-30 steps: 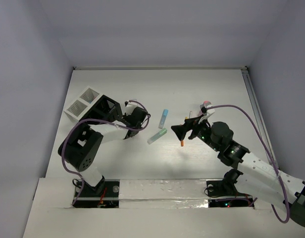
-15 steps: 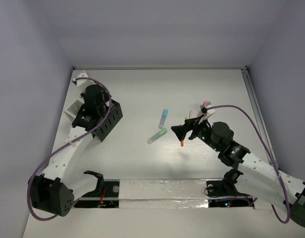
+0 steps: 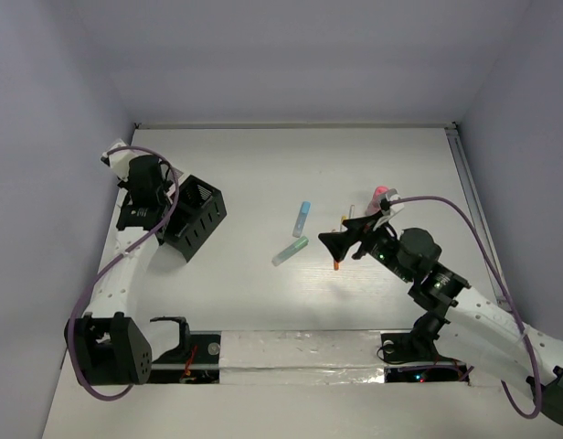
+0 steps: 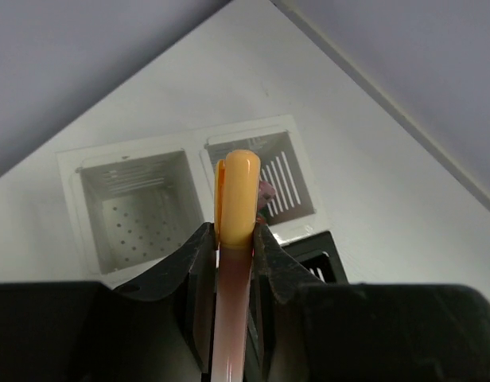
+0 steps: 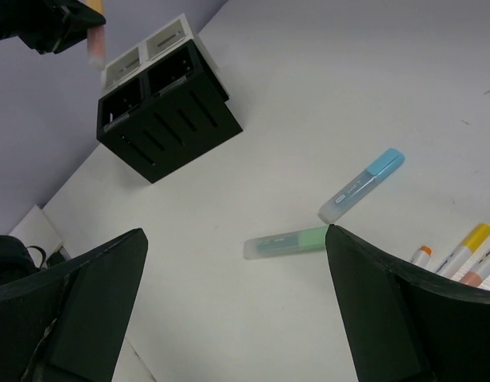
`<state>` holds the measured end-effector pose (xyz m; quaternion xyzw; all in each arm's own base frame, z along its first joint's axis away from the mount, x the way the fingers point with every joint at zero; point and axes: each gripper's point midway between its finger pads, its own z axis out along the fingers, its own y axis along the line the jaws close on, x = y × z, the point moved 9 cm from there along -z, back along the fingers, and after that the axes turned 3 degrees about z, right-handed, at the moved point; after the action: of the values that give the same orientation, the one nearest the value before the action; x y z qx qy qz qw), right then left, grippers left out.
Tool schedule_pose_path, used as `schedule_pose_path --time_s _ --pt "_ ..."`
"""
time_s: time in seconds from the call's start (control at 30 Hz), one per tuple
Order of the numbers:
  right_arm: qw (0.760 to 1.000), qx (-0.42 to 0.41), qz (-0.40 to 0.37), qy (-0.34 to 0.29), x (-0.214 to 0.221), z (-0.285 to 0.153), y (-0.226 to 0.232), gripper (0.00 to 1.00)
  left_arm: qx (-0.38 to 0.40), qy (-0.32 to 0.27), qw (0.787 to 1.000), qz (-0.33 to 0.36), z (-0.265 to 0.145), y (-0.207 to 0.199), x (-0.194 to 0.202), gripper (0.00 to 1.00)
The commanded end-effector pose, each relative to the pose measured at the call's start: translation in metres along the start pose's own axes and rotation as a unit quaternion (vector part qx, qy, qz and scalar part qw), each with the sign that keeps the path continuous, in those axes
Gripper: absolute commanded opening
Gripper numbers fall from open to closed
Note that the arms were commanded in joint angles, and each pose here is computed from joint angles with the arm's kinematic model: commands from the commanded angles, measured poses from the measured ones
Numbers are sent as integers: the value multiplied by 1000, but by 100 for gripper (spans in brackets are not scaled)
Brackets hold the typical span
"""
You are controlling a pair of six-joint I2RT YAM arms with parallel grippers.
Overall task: Sort the stationery into containers
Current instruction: Place the pen in the storage box.
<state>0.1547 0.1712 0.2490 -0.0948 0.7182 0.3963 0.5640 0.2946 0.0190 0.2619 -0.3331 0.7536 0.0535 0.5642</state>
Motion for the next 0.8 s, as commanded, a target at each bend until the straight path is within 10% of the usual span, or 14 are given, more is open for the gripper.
schedule_pose_path --time_s 0.0,0.77 --pt "1000 -13 7 -10 -5 -2 4 100 -39 -41 998 16 1 6 -14 0" --pt "999 -38 7 -5 -4 -2 8 100 -175 -107 973 106 69 39 -19 0"
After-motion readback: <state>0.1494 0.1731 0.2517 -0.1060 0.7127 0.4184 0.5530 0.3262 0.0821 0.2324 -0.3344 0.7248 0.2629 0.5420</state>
